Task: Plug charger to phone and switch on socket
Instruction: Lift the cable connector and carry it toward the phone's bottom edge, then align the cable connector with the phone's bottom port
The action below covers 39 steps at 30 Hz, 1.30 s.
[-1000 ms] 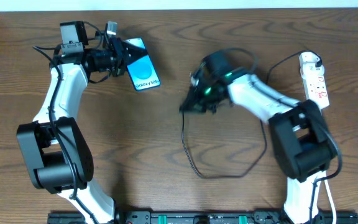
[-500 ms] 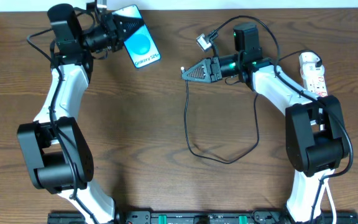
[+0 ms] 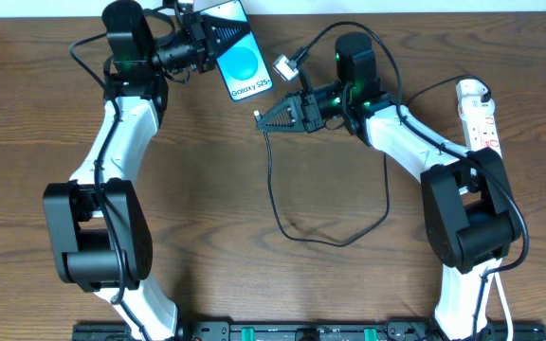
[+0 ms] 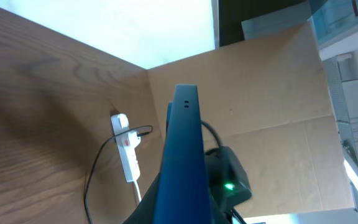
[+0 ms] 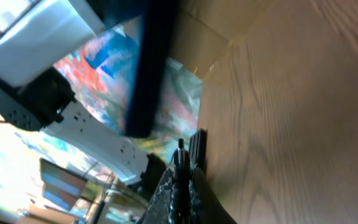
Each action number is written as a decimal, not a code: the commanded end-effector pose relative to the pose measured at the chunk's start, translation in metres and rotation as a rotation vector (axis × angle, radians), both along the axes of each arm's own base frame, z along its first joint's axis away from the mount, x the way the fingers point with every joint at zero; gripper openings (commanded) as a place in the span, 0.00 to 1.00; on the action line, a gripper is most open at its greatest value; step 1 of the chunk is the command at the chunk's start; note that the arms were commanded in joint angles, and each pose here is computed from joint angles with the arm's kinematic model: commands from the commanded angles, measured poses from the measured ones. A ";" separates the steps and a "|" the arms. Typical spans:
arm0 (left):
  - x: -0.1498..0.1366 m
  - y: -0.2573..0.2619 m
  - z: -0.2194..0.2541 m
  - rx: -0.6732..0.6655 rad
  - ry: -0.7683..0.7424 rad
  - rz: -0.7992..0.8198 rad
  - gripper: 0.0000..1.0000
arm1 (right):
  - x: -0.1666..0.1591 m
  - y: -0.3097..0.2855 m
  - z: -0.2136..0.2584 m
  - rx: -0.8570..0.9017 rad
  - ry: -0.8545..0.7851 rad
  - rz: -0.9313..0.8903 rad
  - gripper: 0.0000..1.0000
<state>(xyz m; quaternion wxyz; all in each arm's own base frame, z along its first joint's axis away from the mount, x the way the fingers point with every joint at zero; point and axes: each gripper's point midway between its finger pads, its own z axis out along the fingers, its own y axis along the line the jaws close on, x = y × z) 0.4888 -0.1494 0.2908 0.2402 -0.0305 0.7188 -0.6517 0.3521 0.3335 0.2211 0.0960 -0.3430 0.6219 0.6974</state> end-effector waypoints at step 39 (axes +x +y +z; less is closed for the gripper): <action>-0.008 0.000 0.014 0.011 -0.070 -0.040 0.07 | 0.018 0.008 0.017 0.008 -0.023 -0.082 0.01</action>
